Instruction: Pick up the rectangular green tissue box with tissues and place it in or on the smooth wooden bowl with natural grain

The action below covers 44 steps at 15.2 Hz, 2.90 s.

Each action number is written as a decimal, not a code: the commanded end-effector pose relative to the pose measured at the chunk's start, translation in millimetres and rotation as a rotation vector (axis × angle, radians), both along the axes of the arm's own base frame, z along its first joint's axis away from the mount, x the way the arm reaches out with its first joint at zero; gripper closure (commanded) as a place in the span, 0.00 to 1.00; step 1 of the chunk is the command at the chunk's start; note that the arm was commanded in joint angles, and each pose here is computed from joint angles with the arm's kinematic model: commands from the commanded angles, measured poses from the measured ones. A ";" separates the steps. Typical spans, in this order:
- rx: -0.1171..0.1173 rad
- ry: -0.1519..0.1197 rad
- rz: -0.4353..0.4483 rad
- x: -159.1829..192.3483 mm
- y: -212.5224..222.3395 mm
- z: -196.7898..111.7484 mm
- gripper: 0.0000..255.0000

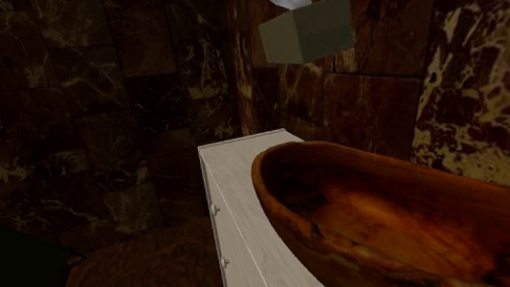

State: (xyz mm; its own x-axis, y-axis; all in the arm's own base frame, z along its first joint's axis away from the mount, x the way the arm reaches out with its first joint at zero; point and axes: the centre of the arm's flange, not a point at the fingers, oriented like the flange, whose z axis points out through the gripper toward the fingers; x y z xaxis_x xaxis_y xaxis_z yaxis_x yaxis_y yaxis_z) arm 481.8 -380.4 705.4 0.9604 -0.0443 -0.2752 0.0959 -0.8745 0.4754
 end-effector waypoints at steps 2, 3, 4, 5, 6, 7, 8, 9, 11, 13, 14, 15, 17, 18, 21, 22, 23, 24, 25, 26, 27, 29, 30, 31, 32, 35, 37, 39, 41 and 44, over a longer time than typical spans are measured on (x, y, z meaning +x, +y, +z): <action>0.001 0.000 0.002 -41.6 0.1 3.6 1.00; 0.001 0.000 0.002 -54.5 -1.1 5.7 1.00; 0.001 0.000 0.002 -67.5 -2.3 7.7 1.00; 0.001 0.000 0.002 -80.5 -3.5 9.8 1.00; 0.001 0.000 0.002 -93.5 -4.7 11.8 1.00; 0.001 0.000 0.002 -106.5 -5.9 13.8 1.00; 0.001 0.000 0.002 -119.5 -7.1 15.9 1.00; 0.001 0.000 0.002 -132.5 -8.3 17.9 1.00; 0.001 0.000 0.002 -158.4 -10.7 22.0 1.00; 0.001 0.000 0.002 -184.4 -13.1 26.0 1.00; 0.001 0.000 0.002 -197.4 -14.3 28.1 1.00; 0.001 0.000 0.002 -210.4 -15.5 30.1 1.00; 0.001 0.000 0.002 -236.4 -18.0 34.2 1.00; 0.001 0.000 0.002 -249.4 -19.2 36.2 1.00; 0.001 0.000 0.002 -287.0 -22.6 36.8 1.00; 0.001 0.000 0.002 -287.0 -22.6 31.5 1.00; 0.001 0.000 0.002 -287.0 -22.6 26.3 1.00; 0.001 0.000 0.002 -287.0 -22.6 21.0 1.00; 0.001 0.000 0.002 -287.0 -22.6 15.7 1.00; 0.001 0.000 0.002 -287.0 -22.6 10.4 1.00; 0.001 0.000 0.002 -287.0 -22.6 5.1 1.00; 0.001 0.000 0.002 -287.0 -22.6 -5.4 1.00; 0.001 0.000 0.002 -287.0 -22.6 -10.7 1.00; 0.001 0.000 0.002 -287.0 -22.6 -16.0 1.00; 0.001 0.000 0.002 -287.0 -22.6 -21.3 1.00; 0.001 0.000 0.002 -287.0 -22.6 -37.1 1.00; 0.001 0.000 0.002 -287.0 -22.6 -47.7 1.00; 0.001 0.000 0.002 -287.0 -22.6 -58.2 1.00; 0.001 0.000 0.002 -287.0 -22.6 -68.8 1.00; 0.001 0.000 0.002 -287.0 -22.6 -78.6 1.00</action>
